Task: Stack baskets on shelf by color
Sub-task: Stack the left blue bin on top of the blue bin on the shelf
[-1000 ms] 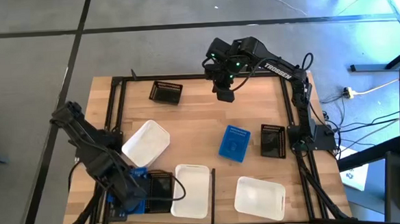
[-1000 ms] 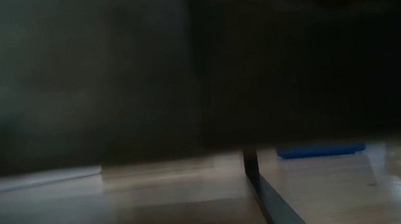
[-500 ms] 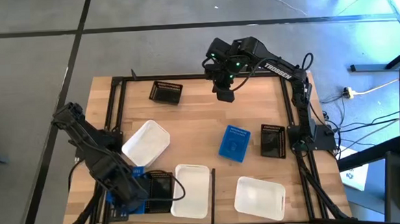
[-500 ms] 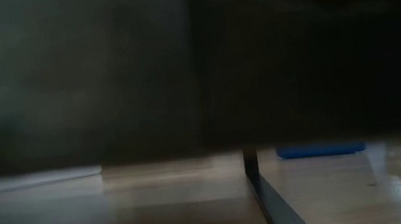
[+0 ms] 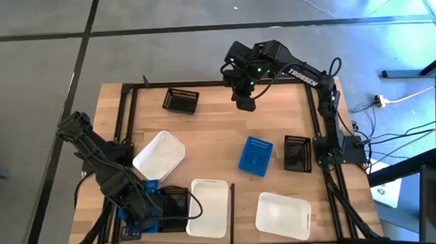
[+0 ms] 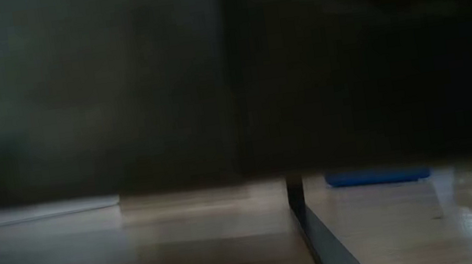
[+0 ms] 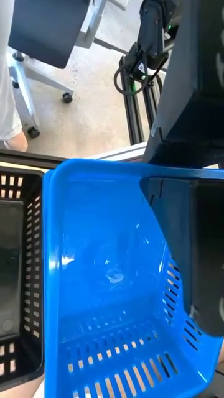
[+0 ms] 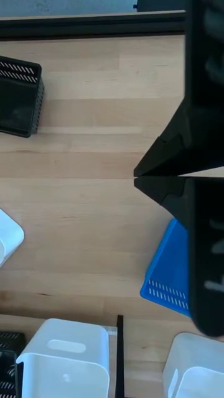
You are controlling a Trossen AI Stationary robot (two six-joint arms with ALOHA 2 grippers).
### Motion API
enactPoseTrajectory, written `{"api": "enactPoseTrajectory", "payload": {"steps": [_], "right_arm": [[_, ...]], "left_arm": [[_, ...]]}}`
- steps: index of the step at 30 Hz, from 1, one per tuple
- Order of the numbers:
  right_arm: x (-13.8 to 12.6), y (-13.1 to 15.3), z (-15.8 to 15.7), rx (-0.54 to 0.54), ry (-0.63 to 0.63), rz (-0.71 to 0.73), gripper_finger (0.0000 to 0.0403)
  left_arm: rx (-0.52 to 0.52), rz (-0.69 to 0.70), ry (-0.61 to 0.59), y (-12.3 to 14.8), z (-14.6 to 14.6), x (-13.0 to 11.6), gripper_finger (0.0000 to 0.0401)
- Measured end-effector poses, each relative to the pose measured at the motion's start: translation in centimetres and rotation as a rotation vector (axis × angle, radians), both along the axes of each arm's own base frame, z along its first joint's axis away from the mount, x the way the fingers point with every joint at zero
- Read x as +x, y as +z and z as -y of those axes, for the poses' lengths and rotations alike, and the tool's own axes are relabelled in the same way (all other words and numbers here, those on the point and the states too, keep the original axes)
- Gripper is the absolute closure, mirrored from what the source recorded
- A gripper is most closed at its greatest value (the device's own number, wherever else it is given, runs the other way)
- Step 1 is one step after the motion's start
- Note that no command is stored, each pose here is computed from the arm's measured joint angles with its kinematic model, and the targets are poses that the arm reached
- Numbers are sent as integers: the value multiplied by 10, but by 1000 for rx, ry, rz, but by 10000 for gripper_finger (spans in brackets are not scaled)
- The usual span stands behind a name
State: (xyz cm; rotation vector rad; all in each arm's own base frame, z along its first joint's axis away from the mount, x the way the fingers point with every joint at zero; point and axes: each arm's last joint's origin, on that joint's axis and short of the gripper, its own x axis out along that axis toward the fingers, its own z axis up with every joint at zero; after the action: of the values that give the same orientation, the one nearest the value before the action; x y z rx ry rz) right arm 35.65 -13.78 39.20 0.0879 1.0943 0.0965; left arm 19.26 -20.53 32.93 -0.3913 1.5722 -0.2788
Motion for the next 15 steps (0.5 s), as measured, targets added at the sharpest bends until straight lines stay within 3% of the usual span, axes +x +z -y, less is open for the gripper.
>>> {"api": "enactPoseTrajectory", "payload": {"steps": [15], "right_arm": [[0,0,0,0,0,0,402]], "left_arm": [[1,-1,5,0,0,0,345]]}}
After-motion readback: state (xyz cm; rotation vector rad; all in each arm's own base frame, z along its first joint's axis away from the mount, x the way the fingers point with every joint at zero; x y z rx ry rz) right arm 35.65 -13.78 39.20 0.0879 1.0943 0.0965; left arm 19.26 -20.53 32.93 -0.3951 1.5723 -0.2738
